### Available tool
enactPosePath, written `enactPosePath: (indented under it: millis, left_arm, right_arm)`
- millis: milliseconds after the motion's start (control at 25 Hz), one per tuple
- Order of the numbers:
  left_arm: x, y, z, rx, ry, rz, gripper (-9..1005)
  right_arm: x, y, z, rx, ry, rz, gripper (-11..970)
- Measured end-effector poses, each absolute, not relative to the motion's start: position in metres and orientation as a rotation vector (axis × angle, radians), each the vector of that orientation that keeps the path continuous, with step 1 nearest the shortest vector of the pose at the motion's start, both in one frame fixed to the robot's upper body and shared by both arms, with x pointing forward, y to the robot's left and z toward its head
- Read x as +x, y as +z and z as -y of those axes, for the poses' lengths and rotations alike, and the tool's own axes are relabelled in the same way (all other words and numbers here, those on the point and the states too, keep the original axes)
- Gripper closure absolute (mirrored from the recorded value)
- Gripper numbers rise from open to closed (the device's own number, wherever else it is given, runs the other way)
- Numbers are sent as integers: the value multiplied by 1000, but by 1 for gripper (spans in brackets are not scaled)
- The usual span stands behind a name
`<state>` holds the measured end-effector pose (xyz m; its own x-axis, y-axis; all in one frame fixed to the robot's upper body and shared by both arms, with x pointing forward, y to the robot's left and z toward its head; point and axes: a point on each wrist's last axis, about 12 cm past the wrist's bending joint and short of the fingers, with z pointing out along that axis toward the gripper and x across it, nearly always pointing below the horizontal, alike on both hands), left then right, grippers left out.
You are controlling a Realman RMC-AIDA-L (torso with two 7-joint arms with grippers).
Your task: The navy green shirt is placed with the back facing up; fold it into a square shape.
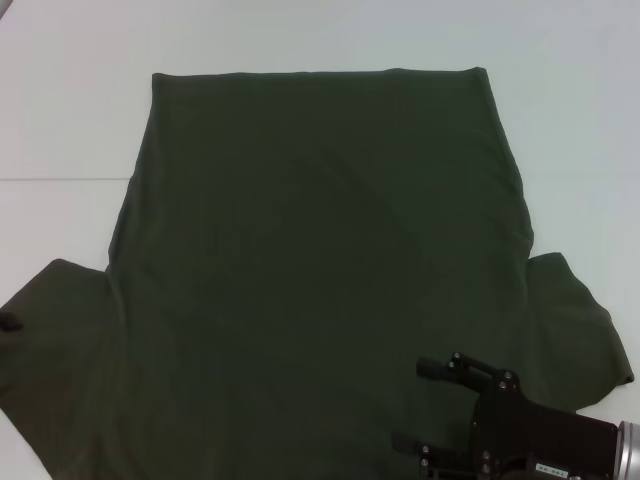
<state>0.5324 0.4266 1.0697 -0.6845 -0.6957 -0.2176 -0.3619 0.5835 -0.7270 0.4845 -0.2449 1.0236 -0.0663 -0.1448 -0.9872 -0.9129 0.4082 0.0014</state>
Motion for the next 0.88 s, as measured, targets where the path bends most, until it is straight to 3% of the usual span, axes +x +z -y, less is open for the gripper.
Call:
enactPosePath:
  millis: [200, 560, 880]
  left_arm:
    - [535, 1071, -425, -826, -923, -2301, 110]
    - [534, 1064, -422, -807, -900, -2265, 223]
    - [534, 1065, -424, -796, -894, -2264, 594]
  right_arm:
    - [484, 1023, 245, -980, 838, -1518, 62]
    - [484, 1024, 246, -971, 836, -1513, 62]
    - [486, 1025, 245, -975, 835, -1508, 63]
